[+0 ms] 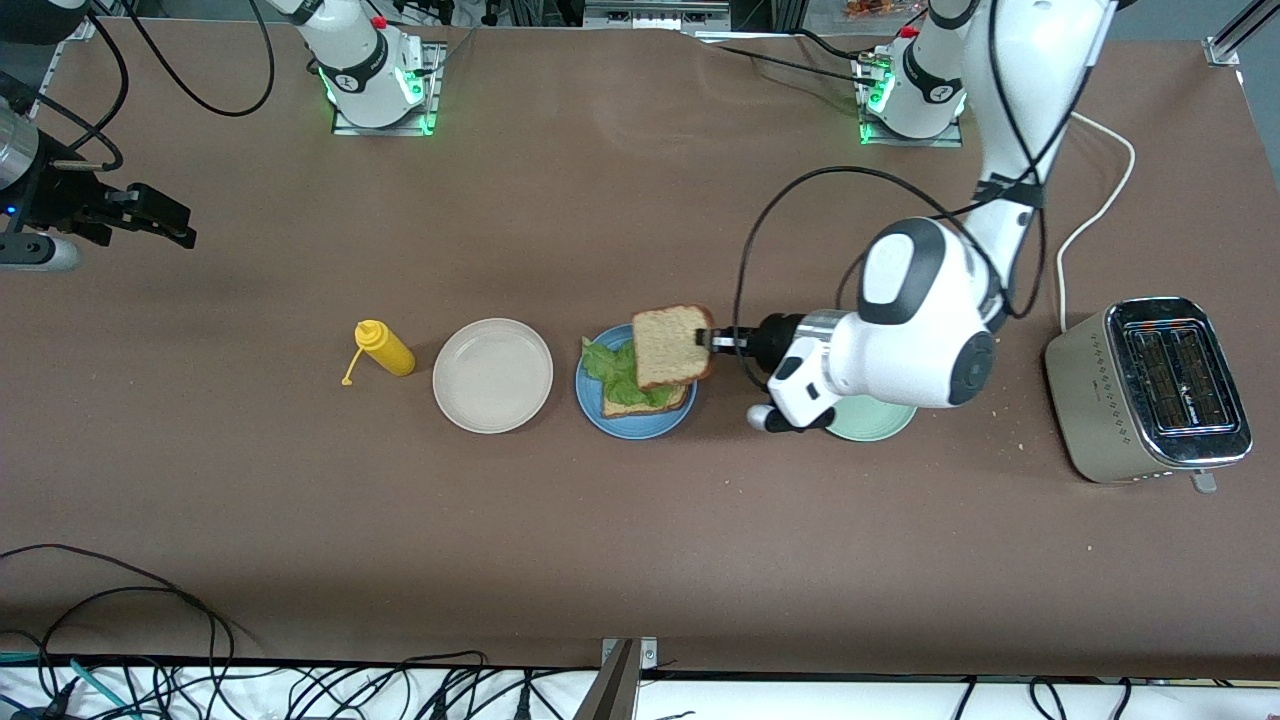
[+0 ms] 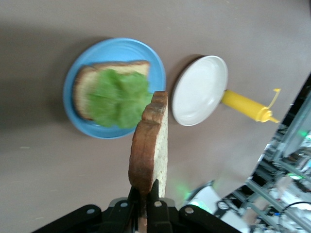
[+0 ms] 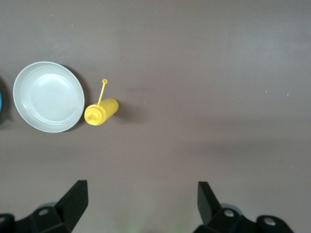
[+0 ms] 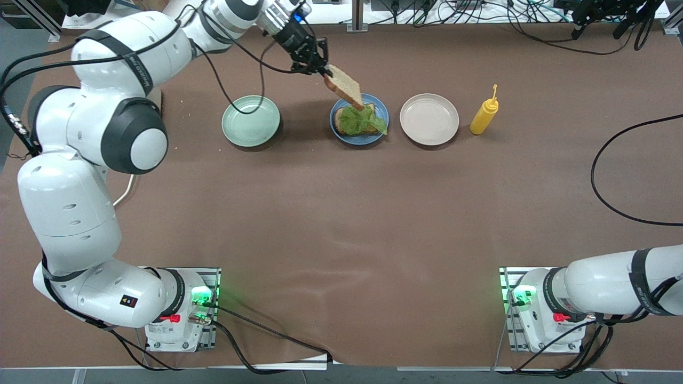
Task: Make sandwich in blue plate with both arms
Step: 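Carry the bread slice with the left gripper over the lettuce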
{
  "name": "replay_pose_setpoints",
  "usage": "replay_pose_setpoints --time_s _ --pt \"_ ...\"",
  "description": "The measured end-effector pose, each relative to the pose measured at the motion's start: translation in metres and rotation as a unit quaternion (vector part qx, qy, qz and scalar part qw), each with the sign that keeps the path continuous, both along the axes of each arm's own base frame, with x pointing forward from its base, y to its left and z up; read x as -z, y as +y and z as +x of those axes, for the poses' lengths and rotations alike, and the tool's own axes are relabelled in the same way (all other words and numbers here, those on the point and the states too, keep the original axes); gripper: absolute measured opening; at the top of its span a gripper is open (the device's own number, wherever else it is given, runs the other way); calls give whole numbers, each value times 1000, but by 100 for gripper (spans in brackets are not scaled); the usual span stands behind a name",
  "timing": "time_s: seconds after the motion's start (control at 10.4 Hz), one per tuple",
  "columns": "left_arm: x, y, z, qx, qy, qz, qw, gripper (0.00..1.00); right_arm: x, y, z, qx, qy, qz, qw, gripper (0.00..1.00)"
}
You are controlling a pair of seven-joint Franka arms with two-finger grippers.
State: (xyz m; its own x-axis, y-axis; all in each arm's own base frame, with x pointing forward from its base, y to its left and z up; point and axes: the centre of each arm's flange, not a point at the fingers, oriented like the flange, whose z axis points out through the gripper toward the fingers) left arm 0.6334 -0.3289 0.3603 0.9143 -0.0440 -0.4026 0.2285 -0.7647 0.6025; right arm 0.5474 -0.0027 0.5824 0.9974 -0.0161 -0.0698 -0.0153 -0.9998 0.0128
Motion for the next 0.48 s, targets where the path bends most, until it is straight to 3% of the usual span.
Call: replay_pose_setpoints --time_s 0.48 --pt "53 -70 -20 -21 -9 8 1000 8 -1 4 0 -4 -1 1 1000 100"
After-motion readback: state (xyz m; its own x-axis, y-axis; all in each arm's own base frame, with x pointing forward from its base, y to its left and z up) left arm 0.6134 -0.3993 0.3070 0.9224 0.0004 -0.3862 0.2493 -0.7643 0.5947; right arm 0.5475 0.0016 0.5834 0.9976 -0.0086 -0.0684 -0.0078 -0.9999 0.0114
